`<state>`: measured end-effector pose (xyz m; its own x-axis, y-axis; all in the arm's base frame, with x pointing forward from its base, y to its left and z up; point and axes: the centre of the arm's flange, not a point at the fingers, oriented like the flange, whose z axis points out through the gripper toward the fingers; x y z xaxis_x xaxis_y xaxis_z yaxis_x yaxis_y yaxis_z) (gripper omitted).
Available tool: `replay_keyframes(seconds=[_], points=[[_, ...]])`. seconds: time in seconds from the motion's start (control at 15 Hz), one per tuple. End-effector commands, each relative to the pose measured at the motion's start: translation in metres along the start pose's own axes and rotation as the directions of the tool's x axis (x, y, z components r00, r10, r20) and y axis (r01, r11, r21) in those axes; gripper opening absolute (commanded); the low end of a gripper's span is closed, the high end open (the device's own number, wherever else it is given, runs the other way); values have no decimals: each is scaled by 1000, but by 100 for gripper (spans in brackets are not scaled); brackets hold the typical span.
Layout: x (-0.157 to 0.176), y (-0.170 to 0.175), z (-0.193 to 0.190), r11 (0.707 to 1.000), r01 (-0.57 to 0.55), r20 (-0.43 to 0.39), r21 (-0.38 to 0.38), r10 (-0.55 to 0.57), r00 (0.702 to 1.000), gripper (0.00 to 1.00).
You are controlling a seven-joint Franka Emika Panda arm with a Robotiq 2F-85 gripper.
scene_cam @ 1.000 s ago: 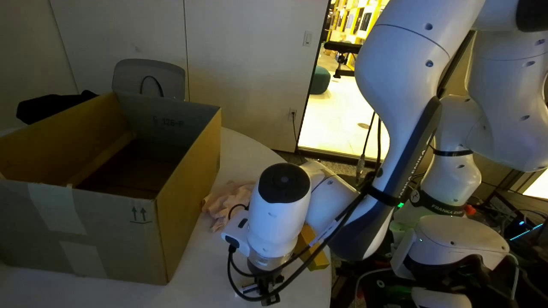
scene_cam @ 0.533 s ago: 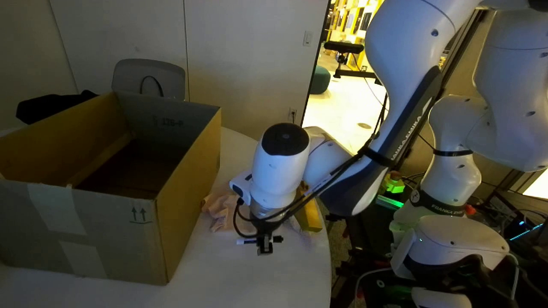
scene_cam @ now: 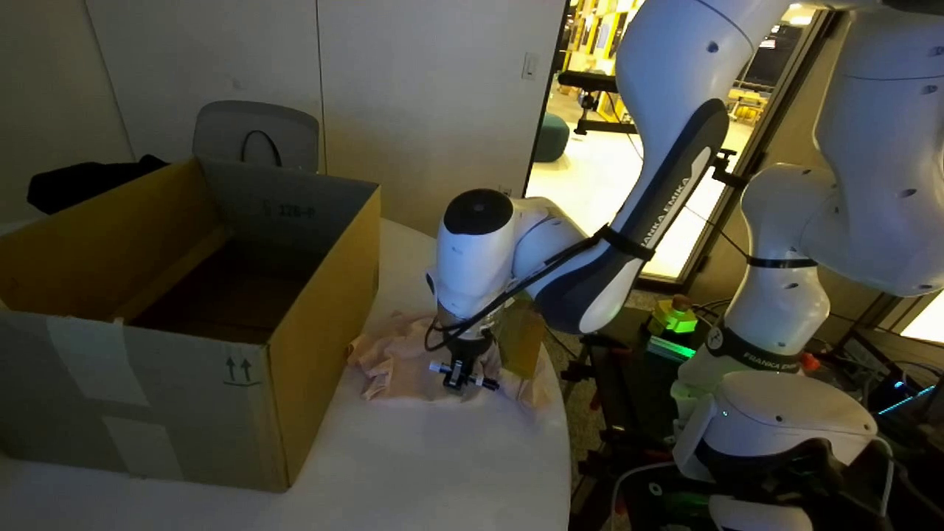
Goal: Put the marker in the shirt, fold the shirt then put it in the box
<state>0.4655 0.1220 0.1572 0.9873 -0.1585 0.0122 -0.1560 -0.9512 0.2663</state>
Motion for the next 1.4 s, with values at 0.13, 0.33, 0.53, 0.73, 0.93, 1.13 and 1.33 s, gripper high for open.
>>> replay_keyframes(seconds=[0.13,0.33,0.53,0.73,0.93,1.13,1.33], points=[[5,44,-14,965,-261,10,-21,261,965,6],[9,62,-26,919,-393,22,-2,393,919,6],[9,67,-22,855,-515,114,60,506,855,6],[3,57,-11,771,-631,203,87,606,769,6],[1,53,-6,665,-742,251,86,707,661,6],[3,60,-10,546,-834,254,83,798,547,6],[7,75,-16,429,-900,230,80,870,436,6]])
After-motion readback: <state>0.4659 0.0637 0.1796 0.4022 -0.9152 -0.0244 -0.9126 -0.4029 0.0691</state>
